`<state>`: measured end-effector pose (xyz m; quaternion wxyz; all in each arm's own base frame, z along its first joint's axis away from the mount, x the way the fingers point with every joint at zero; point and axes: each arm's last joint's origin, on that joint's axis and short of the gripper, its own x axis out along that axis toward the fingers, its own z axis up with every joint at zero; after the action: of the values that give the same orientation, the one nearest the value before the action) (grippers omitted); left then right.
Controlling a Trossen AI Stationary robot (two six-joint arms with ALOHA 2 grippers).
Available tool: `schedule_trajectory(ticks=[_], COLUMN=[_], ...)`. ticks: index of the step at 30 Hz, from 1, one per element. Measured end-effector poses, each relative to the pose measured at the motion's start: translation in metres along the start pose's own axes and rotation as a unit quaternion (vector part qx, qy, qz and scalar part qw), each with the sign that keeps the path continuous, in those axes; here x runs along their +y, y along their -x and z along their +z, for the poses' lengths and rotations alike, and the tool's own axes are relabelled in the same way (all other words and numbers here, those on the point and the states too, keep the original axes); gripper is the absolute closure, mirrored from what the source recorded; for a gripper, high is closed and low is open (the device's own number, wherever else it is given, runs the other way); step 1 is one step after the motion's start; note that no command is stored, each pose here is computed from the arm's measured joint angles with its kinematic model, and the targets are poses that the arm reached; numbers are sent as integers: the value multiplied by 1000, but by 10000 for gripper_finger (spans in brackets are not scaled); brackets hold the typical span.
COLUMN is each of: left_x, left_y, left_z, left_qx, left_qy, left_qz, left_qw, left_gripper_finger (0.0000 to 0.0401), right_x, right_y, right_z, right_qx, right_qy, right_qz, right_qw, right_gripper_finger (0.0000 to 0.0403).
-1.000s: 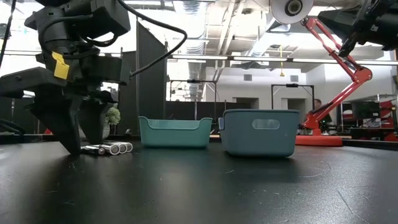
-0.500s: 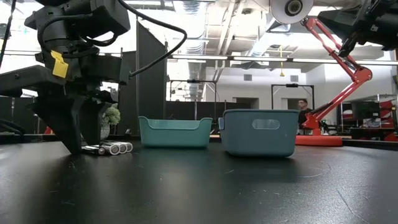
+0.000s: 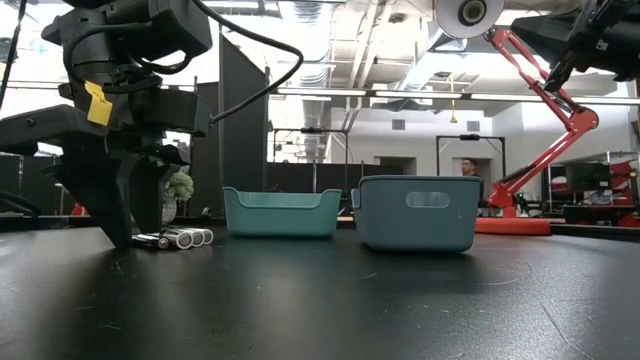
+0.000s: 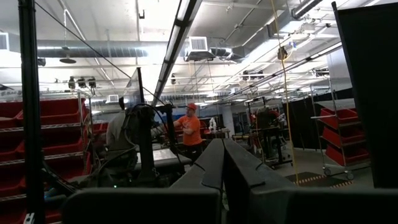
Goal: Sort batteries
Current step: Put the silver battery into the light blue bin
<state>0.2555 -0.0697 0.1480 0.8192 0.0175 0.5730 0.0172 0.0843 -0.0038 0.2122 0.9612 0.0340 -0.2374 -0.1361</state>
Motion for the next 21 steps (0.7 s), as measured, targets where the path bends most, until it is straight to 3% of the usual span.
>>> schedule_trajectory(ticks=[14,21], left_x=[0,3], left_y=[2,16], left_z=[0,-2], left_qx=[2,-10], left_qy=[9,23], left_qz=[1,1], left_qw=[1000,1000], left_gripper_finger=[209,212], right_x=[0,0], right_y=[0,0], right_z=[0,0], right_qx=[0,0], right_qy=[0,0], right_qz=[0,0], right_qw=[1000,1000], right_gripper_finger=[375,375])
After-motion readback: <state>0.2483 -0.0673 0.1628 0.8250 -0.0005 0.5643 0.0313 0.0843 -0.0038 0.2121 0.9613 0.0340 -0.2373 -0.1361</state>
